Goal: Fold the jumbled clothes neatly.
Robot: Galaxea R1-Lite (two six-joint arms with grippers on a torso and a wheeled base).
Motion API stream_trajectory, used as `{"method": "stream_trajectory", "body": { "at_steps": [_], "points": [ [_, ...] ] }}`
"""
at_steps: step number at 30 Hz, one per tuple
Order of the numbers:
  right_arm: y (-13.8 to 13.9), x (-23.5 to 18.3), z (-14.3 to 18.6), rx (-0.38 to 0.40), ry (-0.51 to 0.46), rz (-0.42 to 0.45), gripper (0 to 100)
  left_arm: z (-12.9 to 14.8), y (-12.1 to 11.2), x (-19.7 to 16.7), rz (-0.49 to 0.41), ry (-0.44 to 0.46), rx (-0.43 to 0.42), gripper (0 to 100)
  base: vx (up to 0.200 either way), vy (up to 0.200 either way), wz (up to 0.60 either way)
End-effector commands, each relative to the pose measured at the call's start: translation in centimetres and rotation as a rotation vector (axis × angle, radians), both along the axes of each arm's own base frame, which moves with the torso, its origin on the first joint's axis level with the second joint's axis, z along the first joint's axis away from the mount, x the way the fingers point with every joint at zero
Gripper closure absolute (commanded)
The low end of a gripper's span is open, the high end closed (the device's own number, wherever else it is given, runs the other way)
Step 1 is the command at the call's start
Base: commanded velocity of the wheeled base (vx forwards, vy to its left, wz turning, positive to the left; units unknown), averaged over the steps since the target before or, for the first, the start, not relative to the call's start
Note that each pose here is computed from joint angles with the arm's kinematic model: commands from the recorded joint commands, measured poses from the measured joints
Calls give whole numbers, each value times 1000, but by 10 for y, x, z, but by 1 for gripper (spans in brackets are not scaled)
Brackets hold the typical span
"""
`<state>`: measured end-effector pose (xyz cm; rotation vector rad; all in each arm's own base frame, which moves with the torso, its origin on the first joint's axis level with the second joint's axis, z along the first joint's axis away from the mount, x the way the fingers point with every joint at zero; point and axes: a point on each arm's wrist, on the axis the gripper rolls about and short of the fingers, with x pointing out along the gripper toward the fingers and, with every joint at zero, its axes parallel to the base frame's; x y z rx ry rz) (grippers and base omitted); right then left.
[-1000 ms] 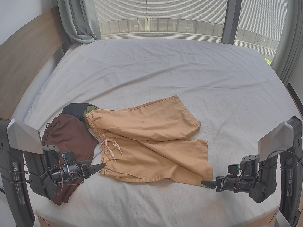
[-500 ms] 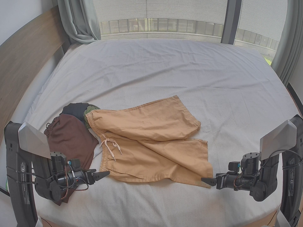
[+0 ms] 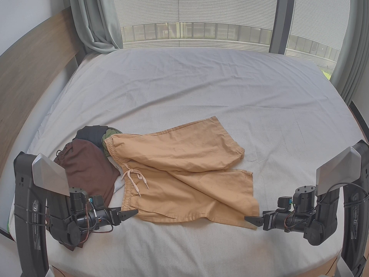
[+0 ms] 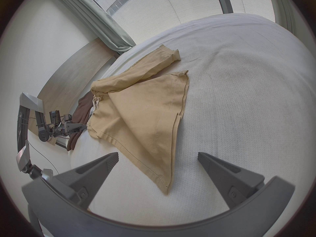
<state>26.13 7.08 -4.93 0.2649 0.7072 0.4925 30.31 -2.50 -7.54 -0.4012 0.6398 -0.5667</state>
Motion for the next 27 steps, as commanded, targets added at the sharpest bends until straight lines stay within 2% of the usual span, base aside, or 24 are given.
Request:
{"method": "stream_trajectory", "body": {
  "at_steps": [1,8,9,16,20,27],
  "points": [
    [0,0,-1,-1,3,1,0,-2,-2,3,7,2,-5,0,0,0,0],
    [0,0,0,0,1,1,0,-5,-3,3,14,9,0,0,0,0,0],
    [0,0,0,0,1,1,0,-5,-3,3,14,9,0,100,0,0,0],
    [-2,-5,1,-2,15,3,0,-5,-3,4,15,9,0,100,0,0,0],
    [-1,-14,-4,13,64,48,0,-4,0,4,22,4,-1,100,0,0,0],
    [3,-16,-14,6,95,76,0,-2,0,5,23,-2,-2,100,0,0,0]
  ]
}}
